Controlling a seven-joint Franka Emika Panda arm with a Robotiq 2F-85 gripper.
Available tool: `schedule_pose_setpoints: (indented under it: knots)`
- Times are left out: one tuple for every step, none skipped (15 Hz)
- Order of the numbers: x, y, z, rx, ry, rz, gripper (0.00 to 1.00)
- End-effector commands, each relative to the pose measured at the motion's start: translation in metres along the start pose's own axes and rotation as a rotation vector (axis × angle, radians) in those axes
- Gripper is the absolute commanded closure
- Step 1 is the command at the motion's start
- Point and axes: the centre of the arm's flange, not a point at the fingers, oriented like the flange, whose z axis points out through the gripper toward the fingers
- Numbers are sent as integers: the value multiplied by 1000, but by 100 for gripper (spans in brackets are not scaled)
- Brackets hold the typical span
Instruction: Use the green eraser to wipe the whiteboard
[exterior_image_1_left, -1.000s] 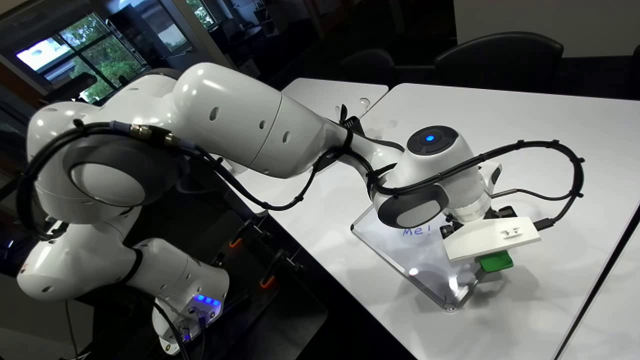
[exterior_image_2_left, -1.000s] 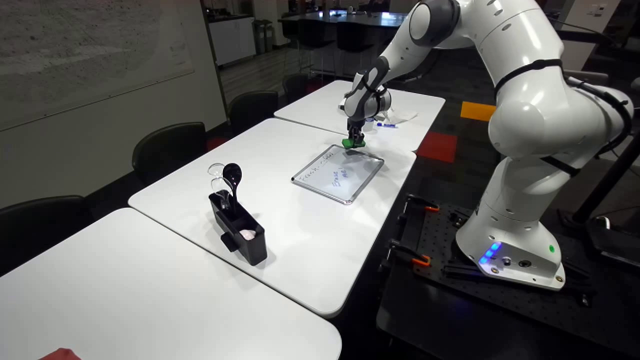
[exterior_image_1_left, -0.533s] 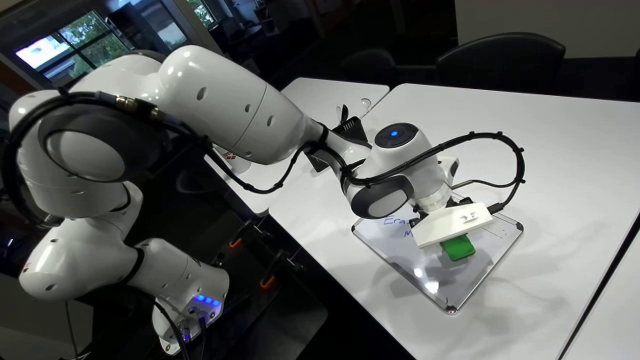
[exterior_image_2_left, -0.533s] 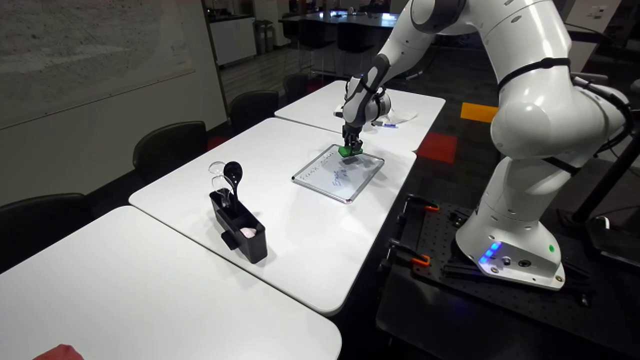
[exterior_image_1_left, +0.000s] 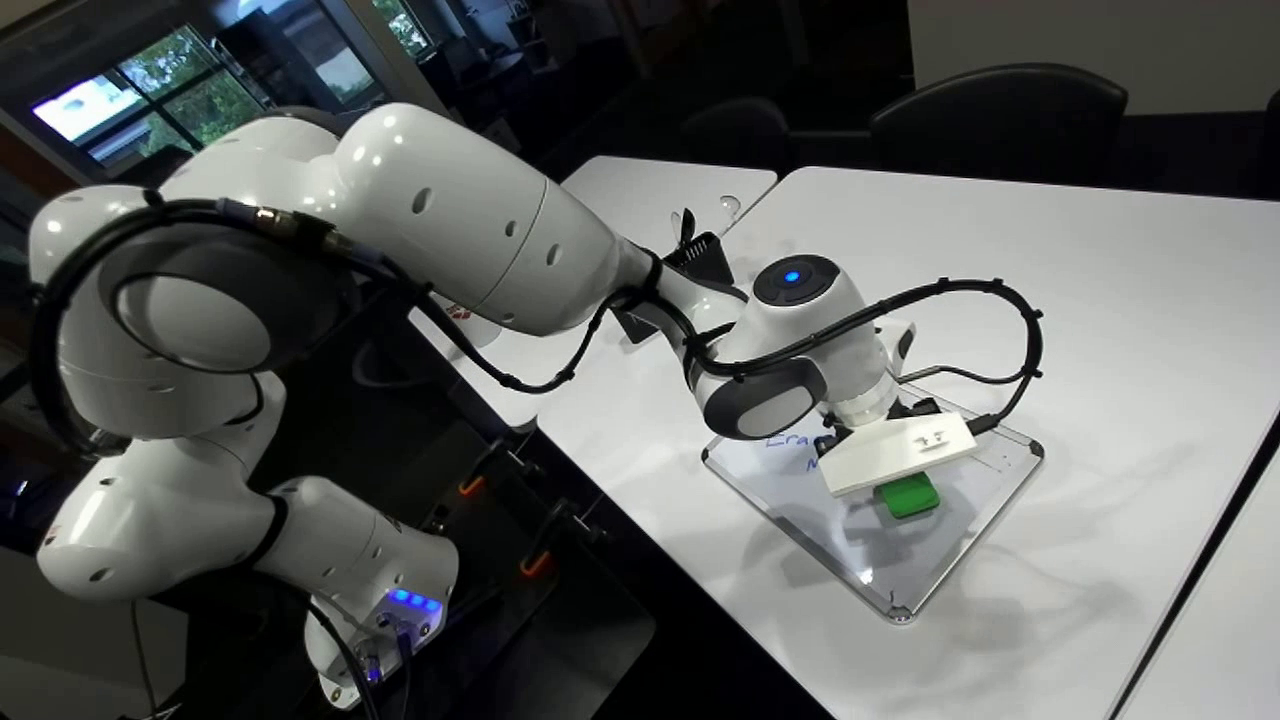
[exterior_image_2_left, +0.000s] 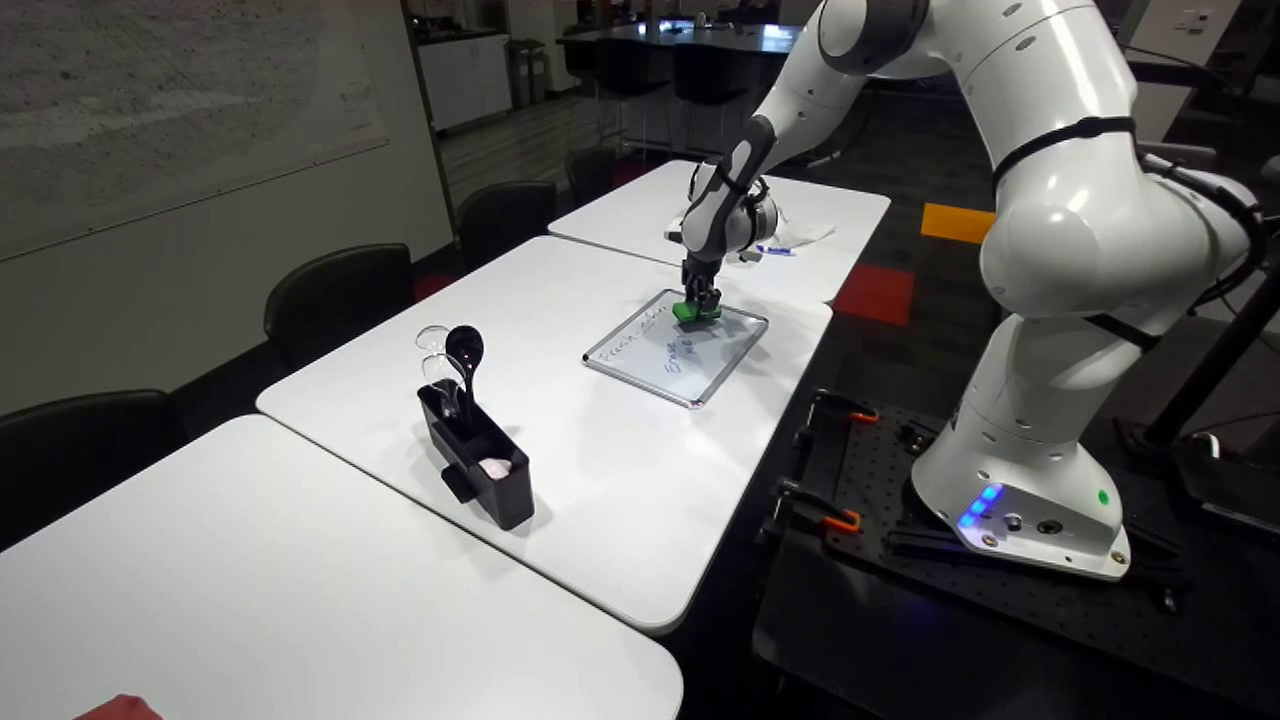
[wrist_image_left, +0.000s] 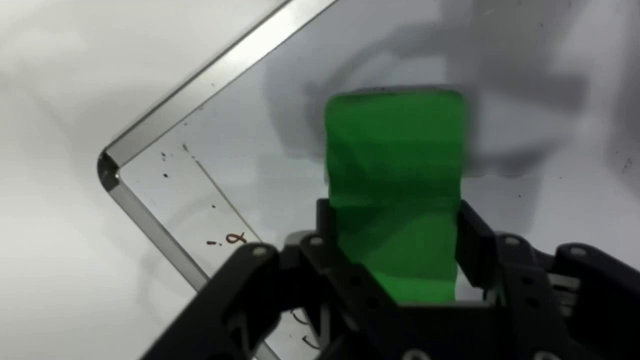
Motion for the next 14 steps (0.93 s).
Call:
schedule_pose_setpoints:
  knots:
    - [26,-9,9,32,47,4,67]
    - [34,-11,12,43,56,-1,67]
    - [40,-12,15,51,59,0,67]
    - [46,-13,19,73,60,-5,67]
    - [50,-14,22,93,58,-10,67]
    - [54,-15,25,131,49,-19,67]
    - [56,-16,26,159,32,-26,67]
    - [58,-17,27,189,17,-39,67]
    - [60,-18,28,209,1,-47,67]
    - [63,-18,28,222,-10,-57,67]
    - [65,-18,28,237,-16,-69,67]
    - [70,-21,29,245,-29,-83,67]
    - [75,-25,30,251,-38,-100,67]
    - [80,-30,30,252,-49,-116,67]
